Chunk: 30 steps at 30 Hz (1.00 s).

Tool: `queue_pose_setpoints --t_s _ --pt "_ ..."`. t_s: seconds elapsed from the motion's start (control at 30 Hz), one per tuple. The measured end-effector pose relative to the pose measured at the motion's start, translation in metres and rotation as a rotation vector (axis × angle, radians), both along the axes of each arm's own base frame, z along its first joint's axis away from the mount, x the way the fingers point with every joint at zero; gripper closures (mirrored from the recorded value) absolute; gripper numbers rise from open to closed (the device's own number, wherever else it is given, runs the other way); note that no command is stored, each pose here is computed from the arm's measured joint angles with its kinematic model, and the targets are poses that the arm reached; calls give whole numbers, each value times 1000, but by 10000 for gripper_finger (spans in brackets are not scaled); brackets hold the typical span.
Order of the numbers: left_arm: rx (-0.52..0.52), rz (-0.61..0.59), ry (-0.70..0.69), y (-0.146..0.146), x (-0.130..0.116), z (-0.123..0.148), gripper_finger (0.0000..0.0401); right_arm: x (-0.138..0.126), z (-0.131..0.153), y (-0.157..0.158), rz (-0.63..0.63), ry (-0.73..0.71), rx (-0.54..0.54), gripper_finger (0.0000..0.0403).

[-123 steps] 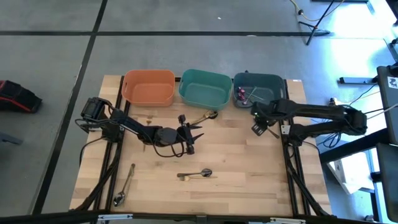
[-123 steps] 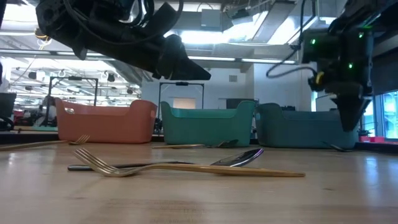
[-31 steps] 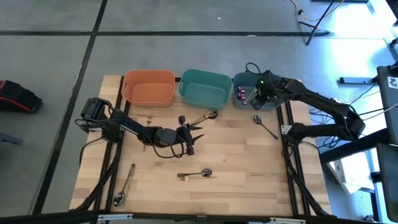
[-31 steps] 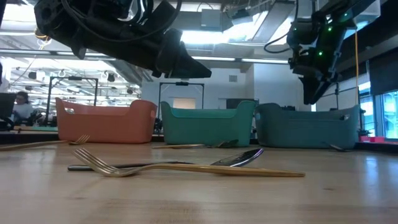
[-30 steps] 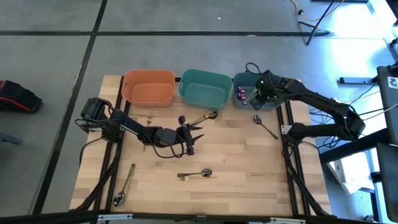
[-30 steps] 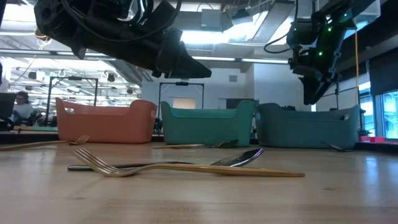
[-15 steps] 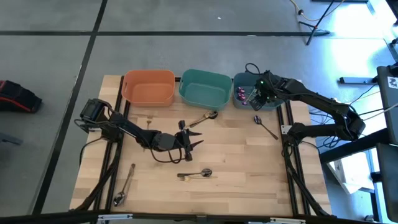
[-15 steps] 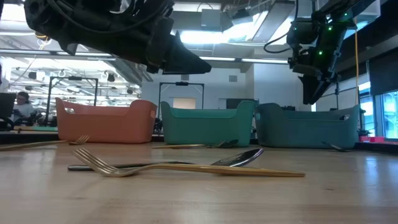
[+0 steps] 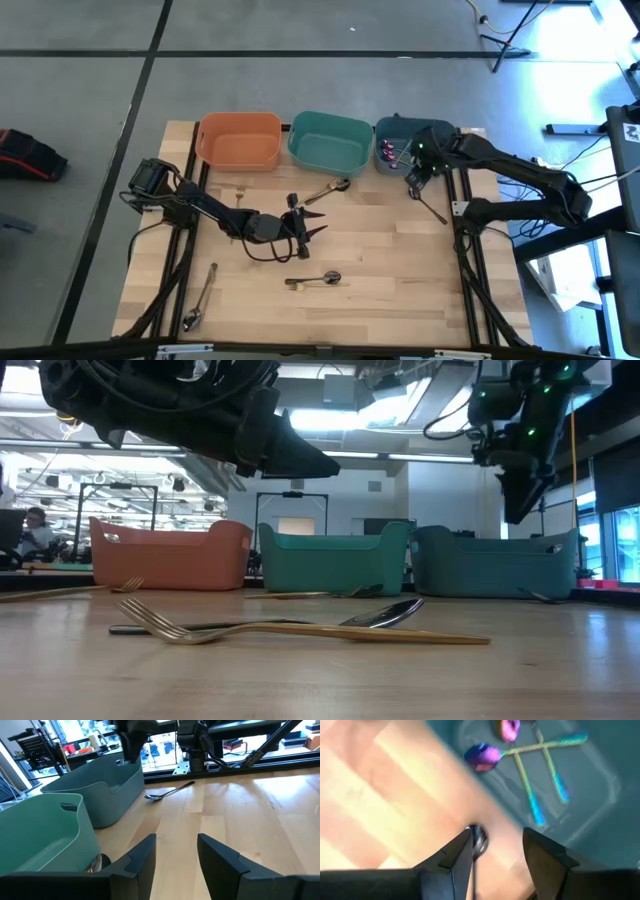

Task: Sort silverware by color (type)
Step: Put the black spoon into the green bin

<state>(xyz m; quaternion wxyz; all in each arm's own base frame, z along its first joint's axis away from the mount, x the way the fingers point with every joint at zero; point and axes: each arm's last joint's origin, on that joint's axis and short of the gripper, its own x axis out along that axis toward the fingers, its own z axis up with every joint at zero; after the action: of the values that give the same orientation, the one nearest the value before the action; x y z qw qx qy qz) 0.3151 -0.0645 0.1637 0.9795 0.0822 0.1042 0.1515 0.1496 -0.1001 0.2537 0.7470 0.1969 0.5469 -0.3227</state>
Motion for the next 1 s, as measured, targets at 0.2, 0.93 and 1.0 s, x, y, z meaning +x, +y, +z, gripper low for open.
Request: queue_pose_setpoints --t_s 0.2,0.93,1.0 --pt "-1 -7 1 0 0 0 261 -3 -20 24 -4 78 102 235" --pt "2 -9 11 0 0 -1 261 13 -118 22 -108 400 274 235" --pt "3 -9 13 0 0 -1 261 15 -122 21 -107 421 282 239"
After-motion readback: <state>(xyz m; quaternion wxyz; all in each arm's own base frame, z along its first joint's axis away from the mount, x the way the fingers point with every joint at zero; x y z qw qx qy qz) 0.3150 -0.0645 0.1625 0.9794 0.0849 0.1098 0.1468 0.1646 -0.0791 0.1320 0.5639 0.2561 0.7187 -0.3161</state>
